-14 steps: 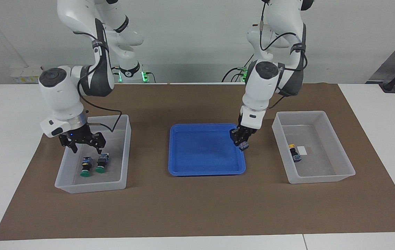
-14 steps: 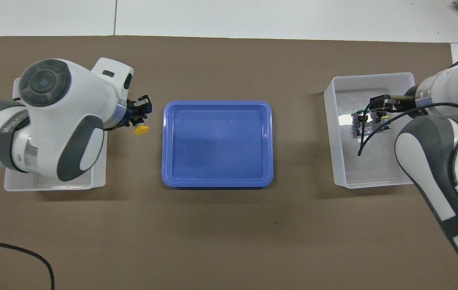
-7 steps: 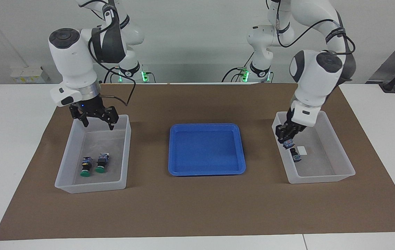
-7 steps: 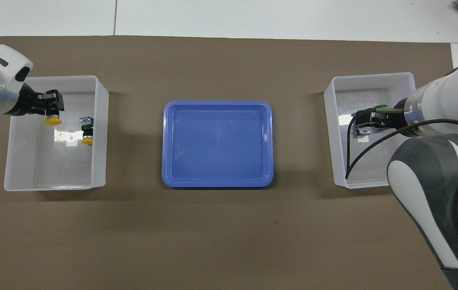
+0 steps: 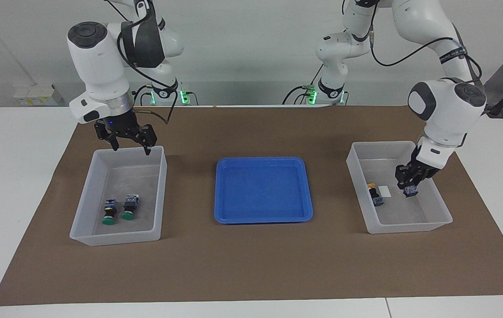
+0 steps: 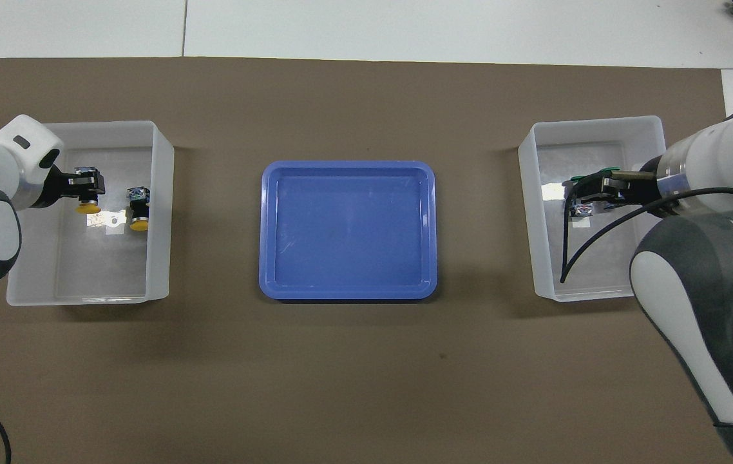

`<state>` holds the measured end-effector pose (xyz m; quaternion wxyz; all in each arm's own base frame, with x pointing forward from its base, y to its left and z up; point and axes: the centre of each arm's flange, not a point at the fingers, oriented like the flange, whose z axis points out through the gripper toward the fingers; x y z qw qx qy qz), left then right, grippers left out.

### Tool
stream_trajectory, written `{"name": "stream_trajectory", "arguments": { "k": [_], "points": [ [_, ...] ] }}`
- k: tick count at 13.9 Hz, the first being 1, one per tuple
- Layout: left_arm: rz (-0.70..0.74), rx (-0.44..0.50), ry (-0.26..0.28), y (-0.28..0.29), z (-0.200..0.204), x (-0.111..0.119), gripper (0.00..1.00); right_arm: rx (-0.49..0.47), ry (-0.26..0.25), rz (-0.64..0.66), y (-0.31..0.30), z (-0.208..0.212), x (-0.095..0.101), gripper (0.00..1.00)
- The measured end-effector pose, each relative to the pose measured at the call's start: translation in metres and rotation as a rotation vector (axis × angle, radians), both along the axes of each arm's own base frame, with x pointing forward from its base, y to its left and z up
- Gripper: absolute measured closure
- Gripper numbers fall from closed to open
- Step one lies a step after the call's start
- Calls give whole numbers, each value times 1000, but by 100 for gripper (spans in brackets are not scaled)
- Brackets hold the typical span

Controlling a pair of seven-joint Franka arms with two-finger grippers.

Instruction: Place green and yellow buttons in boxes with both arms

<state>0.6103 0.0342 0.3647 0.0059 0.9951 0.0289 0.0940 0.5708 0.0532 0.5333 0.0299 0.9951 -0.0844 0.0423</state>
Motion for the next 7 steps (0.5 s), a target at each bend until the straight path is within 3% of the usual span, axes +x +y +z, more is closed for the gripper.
{"name": "stream_trajectory", "arguments": {
  "k": [7],
  "points": [
    [-21,-3,-20,1,-55,-10,52,0,0,0,0,0,0,0]
  ]
}}
